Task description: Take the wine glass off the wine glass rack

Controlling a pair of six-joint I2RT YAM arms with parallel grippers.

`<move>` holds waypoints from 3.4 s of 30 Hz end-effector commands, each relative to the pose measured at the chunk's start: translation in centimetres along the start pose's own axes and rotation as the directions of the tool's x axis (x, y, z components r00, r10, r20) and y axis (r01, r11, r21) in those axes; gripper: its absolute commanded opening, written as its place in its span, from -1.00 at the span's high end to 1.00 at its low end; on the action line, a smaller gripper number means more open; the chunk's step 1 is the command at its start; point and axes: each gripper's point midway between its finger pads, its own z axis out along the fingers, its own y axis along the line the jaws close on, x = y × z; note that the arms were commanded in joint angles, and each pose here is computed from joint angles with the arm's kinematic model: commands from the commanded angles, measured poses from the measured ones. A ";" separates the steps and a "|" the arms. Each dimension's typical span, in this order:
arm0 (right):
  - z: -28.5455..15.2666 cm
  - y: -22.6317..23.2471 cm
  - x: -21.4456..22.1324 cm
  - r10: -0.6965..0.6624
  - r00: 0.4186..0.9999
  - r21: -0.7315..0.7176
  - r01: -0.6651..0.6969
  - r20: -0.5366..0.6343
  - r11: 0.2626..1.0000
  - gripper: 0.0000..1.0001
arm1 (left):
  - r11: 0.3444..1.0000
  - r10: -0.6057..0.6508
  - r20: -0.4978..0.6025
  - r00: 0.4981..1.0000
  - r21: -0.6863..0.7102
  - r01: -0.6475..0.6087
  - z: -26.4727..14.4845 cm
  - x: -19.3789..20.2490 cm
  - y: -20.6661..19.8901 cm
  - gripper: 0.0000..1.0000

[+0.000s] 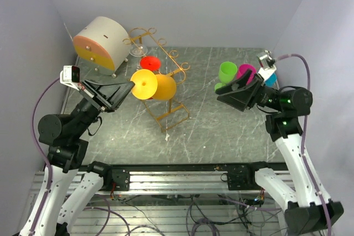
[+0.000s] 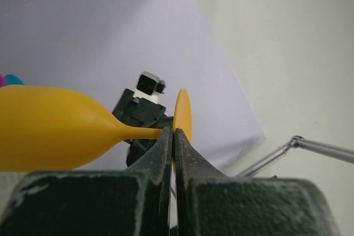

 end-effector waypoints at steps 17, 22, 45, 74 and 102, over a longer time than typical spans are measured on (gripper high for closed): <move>8.1 5.3 -1.6 -0.105 0.994 -0.432 0.084 -0.025 0.898 -0.08 | 0.926 0.065 -0.104 0.992 0.376 -0.021 -1.6 1.7 -9.9 0.86; 9.2 6.2 -0.8 -0.095 0.995 -0.487 0.067 -0.033 0.871 -0.08 | 0.924 0.066 -0.101 0.993 0.382 -0.023 -1.7 1.7 -10.2 0.86; 11.1 9.0 -0.4 -0.074 0.997 -0.606 0.066 0.013 0.792 0.68 | 0.940 0.032 -0.091 0.995 0.341 0.001 -1.8 1.6 -8.2 0.86; -8.6 -10.5 0.2 -0.067 0.945 0.908 0.326 -0.320 0.264 1.00 | 0.643 0.402 -0.140 0.905 -0.660 -0.388 -3.6 -4.4 10.8 0.05; -10.0 -25.2 10.0 0.435 0.797 0.906 0.331 -0.419 0.265 1.00 | 0.514 0.346 -0.285 0.894 -0.739 -0.435 -4.5 -3.8 16.1 0.13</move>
